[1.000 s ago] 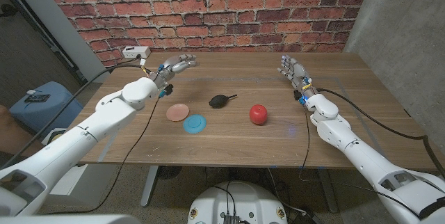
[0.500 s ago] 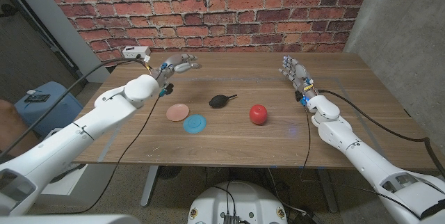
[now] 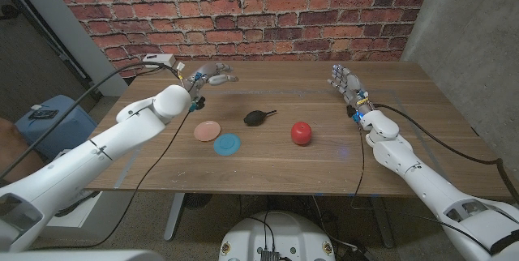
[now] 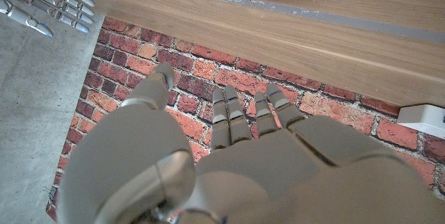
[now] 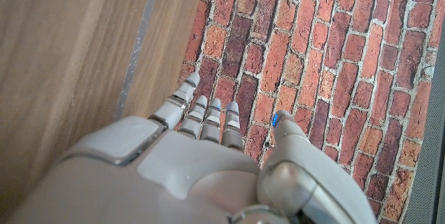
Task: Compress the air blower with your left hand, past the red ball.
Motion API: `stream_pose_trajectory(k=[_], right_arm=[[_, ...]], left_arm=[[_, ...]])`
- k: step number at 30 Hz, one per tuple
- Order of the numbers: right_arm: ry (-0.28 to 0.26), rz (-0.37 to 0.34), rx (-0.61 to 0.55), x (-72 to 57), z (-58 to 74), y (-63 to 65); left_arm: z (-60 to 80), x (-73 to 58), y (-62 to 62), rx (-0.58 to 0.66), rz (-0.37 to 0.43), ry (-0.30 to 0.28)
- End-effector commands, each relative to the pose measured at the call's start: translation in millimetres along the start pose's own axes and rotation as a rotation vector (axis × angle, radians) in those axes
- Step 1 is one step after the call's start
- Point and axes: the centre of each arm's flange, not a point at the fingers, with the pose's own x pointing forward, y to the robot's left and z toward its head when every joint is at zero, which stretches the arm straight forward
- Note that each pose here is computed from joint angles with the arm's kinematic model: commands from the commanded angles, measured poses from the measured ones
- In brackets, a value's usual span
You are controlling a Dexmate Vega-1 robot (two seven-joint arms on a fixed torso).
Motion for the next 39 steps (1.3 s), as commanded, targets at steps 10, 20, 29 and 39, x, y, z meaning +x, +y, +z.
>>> stream_pose_trajectory(k=[10, 20, 29, 39], right_arm=[[-0.006, -0.003, -0.001, -1.4, 5.5, -12.6], [-0.01, -0.01, 0.006, -8.7, 5.9, -11.7], [-0.009, -0.017, 0.009, -15.4, 5.1, -13.0], [-0.011, -0.023, 0.019, -17.8, 3.3, -13.8]], left_arm=[[26.0, -1.3, -9.7, 0.138, -0.059, 0.055], [33.6, -3.9, -13.5, 0.176, -0.142, 0.084], [37.2, -4.5, -19.4, 0.196, -0.171, 0.101], [46.4, 0.2, -22.8, 0.24, -0.197, 0.114]])
